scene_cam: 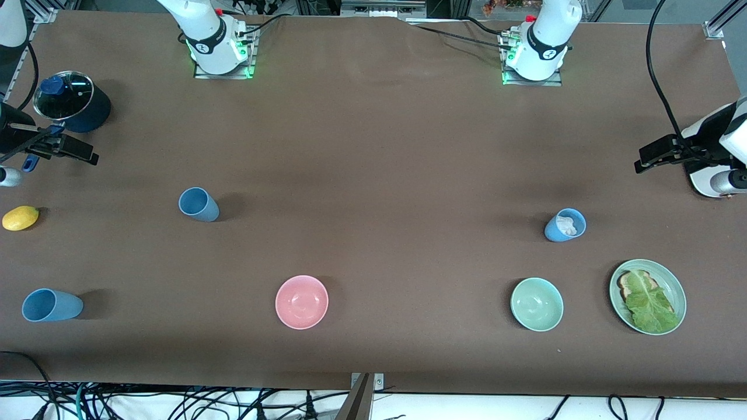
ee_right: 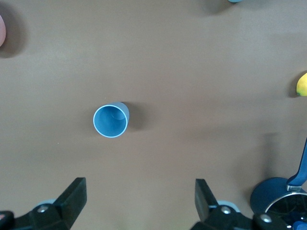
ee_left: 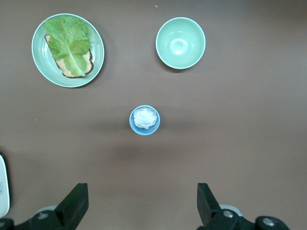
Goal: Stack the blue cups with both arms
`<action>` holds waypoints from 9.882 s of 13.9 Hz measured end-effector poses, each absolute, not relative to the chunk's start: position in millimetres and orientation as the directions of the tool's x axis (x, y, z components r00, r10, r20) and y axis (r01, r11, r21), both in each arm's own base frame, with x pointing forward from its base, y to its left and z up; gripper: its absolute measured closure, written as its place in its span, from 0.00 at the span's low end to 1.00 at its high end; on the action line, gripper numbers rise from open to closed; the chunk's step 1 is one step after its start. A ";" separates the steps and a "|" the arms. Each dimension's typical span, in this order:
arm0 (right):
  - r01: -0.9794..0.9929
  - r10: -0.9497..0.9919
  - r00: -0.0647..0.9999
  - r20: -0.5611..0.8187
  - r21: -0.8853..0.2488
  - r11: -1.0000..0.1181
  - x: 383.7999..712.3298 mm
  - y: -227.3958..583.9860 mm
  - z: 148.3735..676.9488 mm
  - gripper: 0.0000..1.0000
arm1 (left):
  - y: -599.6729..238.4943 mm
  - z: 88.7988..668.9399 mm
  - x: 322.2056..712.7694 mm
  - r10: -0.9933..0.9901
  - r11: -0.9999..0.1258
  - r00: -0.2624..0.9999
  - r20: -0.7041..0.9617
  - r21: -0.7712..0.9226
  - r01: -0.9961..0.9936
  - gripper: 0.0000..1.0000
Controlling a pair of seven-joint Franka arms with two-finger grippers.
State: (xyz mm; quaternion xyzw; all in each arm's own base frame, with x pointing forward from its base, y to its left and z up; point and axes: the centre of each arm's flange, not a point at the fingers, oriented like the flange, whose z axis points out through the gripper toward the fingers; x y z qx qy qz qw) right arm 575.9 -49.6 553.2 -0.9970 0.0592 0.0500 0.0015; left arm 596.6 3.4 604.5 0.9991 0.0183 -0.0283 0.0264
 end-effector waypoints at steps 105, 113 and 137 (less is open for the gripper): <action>-0.104 -0.102 0.976 -0.194 0.000 -0.995 586.5 -51.4 505.9 0.00 | 25.1 266.1 597.2 -0.015 -0.999 1.000 -0.021 0.050 -0.014 0.00; -0.065 -0.063 0.984 -0.169 -0.006 -0.998 587.9 -25.1 390.8 0.00 | 26.1 253.7 580.9 -0.009 -0.999 1.000 0.029 0.039 -0.010 0.00; -0.109 -0.108 0.994 -0.017 -0.030 -0.994 571.4 5.3 263.2 0.04 | -49.7 289.8 585.9 0.081 -0.992 0.995 0.059 0.104 0.075 0.95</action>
